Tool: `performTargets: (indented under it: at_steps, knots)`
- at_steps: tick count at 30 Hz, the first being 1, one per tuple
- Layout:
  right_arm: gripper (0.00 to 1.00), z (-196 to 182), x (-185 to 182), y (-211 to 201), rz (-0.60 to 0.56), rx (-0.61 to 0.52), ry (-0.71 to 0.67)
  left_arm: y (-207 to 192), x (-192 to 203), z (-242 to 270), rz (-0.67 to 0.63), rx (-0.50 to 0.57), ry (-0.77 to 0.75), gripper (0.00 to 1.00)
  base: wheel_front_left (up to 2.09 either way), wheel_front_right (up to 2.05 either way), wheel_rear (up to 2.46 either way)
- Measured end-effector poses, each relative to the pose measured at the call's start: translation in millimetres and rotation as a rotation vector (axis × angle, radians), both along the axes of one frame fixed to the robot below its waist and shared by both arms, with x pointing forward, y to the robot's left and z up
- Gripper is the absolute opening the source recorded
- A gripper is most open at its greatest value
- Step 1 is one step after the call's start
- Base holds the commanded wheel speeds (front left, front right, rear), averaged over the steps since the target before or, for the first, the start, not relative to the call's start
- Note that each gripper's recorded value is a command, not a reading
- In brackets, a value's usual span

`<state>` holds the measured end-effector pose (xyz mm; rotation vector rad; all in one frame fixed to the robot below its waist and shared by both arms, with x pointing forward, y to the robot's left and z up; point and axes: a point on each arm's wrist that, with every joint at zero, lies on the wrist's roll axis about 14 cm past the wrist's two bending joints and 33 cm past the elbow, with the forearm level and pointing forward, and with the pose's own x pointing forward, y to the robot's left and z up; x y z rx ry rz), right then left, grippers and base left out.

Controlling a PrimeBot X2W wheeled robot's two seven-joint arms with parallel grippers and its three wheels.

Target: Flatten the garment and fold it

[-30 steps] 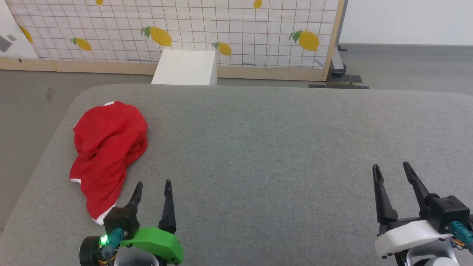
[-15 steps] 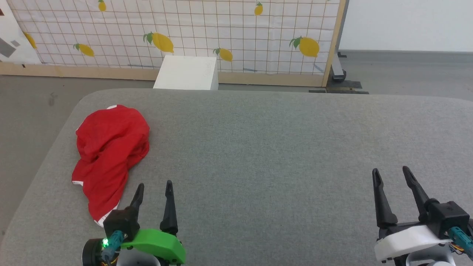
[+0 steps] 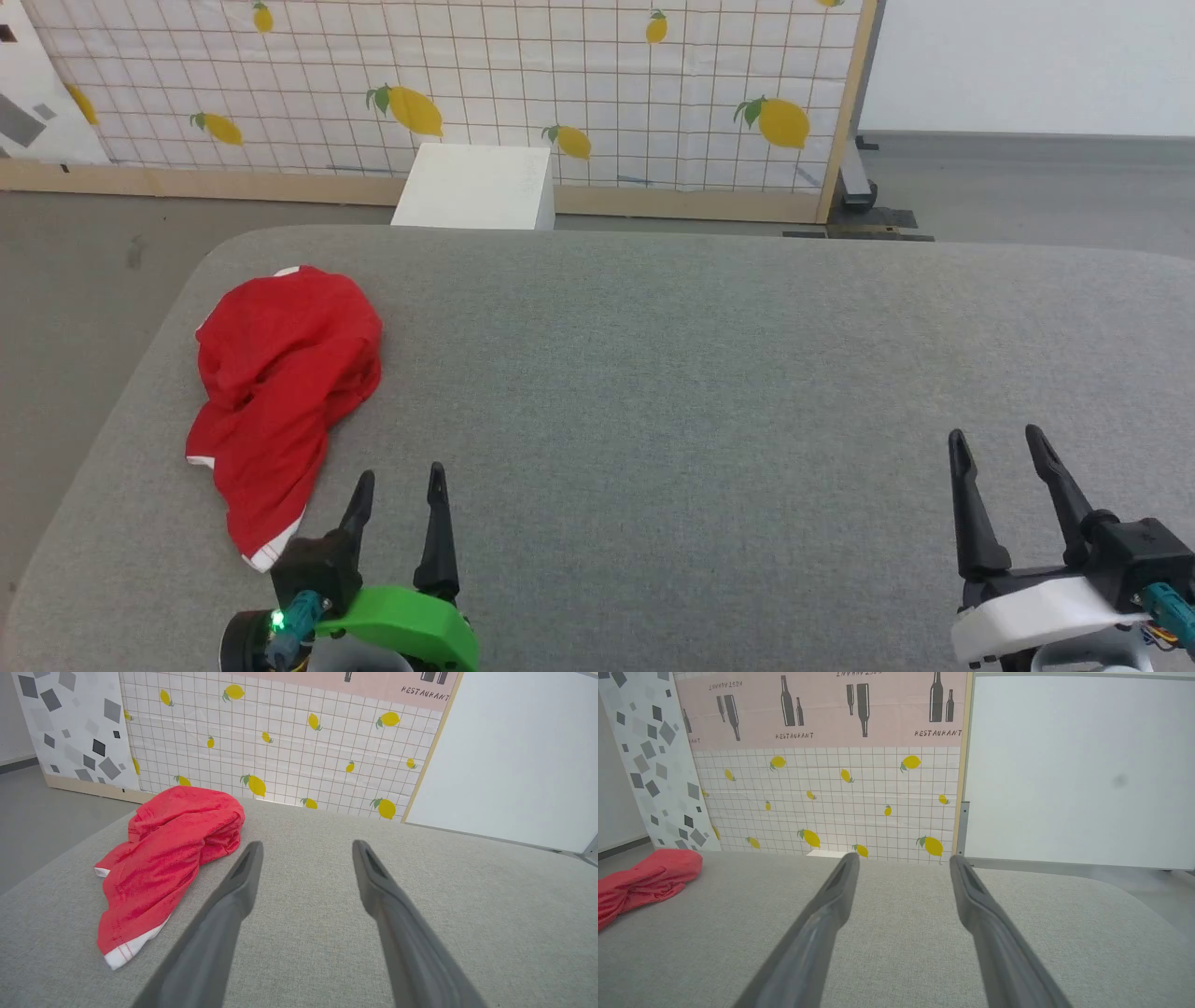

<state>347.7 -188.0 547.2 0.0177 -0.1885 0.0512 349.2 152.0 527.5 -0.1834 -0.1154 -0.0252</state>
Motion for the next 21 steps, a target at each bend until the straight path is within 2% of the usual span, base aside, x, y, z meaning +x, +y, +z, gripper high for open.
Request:
performTargets:
  at_steps: [10,21]
  knots:
    - [1.0,-3.0,9.5,14.6,0.046,0.002,0.001,22.8,-9.2,3.9,0.08,-0.027,-0.022,1.0,0.0,0.0,0.0]
    - [1.0,0.2,35.9,87.5,0.258,0.019,-0.008,97.7,-53.3,1.2,0.328,-0.026,-0.034,1.0,0.0,0.0,0.0]
